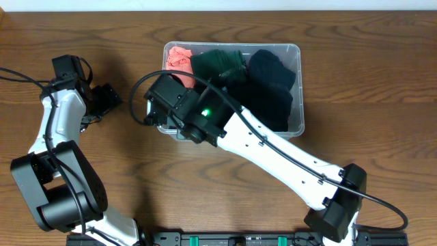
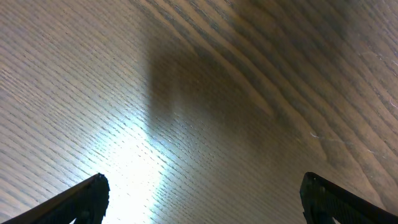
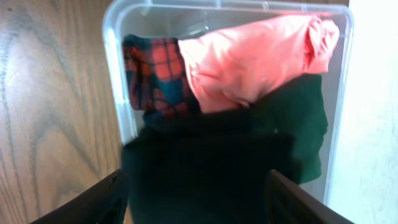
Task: Pack container
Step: 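Lower the black garment into the bin's lower middle and release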
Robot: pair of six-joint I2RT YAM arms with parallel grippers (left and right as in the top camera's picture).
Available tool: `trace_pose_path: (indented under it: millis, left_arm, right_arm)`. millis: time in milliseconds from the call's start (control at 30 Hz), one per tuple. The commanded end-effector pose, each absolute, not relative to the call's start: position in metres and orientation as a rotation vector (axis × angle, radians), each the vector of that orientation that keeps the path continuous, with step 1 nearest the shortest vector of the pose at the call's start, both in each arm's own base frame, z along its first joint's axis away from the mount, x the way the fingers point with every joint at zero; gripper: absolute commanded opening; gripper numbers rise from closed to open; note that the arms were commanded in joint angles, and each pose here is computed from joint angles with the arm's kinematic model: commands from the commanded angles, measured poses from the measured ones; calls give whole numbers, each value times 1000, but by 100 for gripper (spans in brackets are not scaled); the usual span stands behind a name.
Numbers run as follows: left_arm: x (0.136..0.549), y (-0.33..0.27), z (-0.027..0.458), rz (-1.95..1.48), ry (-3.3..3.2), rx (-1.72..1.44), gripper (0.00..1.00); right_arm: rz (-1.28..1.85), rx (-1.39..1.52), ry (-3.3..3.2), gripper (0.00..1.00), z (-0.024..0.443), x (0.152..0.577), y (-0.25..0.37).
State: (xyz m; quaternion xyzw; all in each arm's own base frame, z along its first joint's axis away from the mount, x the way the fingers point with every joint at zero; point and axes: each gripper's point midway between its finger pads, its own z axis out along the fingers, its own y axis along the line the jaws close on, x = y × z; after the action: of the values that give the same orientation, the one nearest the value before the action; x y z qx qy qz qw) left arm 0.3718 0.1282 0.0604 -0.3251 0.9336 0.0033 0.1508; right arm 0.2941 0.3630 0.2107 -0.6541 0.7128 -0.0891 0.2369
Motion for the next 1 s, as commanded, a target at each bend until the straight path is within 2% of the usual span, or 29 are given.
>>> trace_pose_path:
  millis: [0,167,300,333,467,633,967]
  left_arm:
    - [369,129,56,12,2688,-954,98]
    - [369,129,56,12,2687,-954,98]
    - [369,129,56,12,2688,-954,98]
    - [369,129,56,12,2688,-954,98]
    - [369,129,56,12,2688,-954,98]
    - [369,129,56,12,2688,-954,98]
    - [369,129,56,12,2688,-954,98]
  right_arm:
    - [-210,-1761,1930,63,226,288,370]
    - [-159,-1525,1962,41,266,302,373]
    - [-125,-1276,2058,14,277,339,356]
    - [-120,-1205,2102,3,275,350,347]
    - [-70,-998,2276,1,259,377,313]
    - [139,-993,2434,1,236,375,299]
    - [225,-1064,2638,1,162,364,306]
